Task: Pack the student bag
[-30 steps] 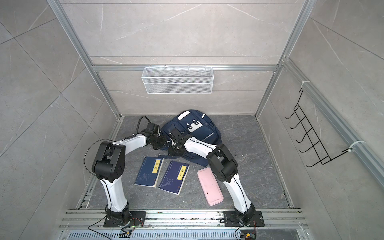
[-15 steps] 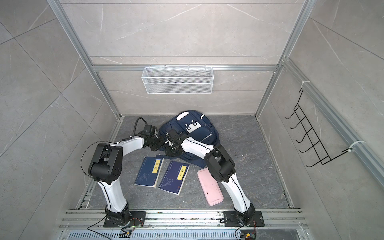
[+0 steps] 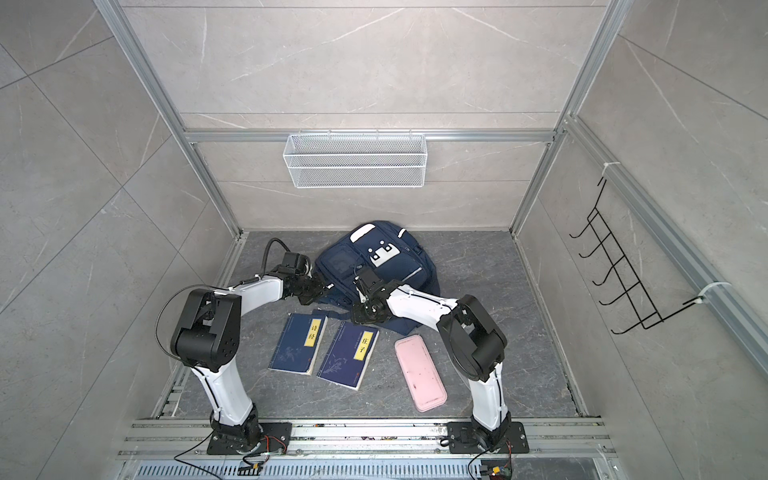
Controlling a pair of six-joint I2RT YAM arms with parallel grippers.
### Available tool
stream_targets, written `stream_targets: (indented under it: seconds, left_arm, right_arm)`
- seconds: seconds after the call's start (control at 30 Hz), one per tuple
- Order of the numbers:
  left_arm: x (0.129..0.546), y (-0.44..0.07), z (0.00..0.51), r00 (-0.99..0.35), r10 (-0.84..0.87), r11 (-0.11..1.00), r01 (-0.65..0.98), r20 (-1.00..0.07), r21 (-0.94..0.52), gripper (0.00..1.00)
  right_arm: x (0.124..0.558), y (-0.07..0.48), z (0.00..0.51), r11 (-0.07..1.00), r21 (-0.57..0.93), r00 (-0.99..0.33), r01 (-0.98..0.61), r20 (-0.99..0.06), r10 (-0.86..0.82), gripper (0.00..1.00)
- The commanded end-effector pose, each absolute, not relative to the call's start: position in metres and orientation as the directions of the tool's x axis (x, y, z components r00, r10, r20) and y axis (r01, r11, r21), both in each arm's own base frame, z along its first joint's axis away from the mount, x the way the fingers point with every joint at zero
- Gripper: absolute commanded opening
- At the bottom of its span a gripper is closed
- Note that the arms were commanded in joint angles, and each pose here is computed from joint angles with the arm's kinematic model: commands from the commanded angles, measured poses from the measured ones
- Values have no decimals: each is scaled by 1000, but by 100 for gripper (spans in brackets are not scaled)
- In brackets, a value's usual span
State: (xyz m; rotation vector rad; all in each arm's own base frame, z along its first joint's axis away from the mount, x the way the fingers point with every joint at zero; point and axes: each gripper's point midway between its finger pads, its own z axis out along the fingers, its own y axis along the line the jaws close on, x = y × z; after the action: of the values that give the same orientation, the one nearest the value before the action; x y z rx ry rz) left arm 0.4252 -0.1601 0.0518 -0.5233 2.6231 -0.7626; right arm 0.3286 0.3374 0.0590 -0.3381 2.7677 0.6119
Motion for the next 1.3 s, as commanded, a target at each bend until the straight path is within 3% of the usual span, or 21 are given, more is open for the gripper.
stream_targets:
  seconds: [0.0,0.47,0.83,1.07,1.27]
  left_arm:
    - [423,-137,66,-826,-500,776,-294,-261,-558,4]
    - [387,-124,55,-793,-564,733,-352,-231,-582,4]
    - [382,-137,78,-831,-449,828,-248,-329,-502,25]
    - [382,-138,84,-841,-421,842,-221,-341,-493,46]
    - [377,-142,99,-847,-383,859,-180,-369,-480,52]
  right_arm:
    - [342,306,59,914,337,-934,-226,-342,-105,52]
    - [370,249,44,941,314,-946,-128,-323,-21,53]
    - [350,247,58,918,373,-946,-135,-325,-6,53]
    - [335,236,98,911,384,-927,-152,-376,4,57]
    - [332,234,130,898,408,-904,-166,-428,27,62]
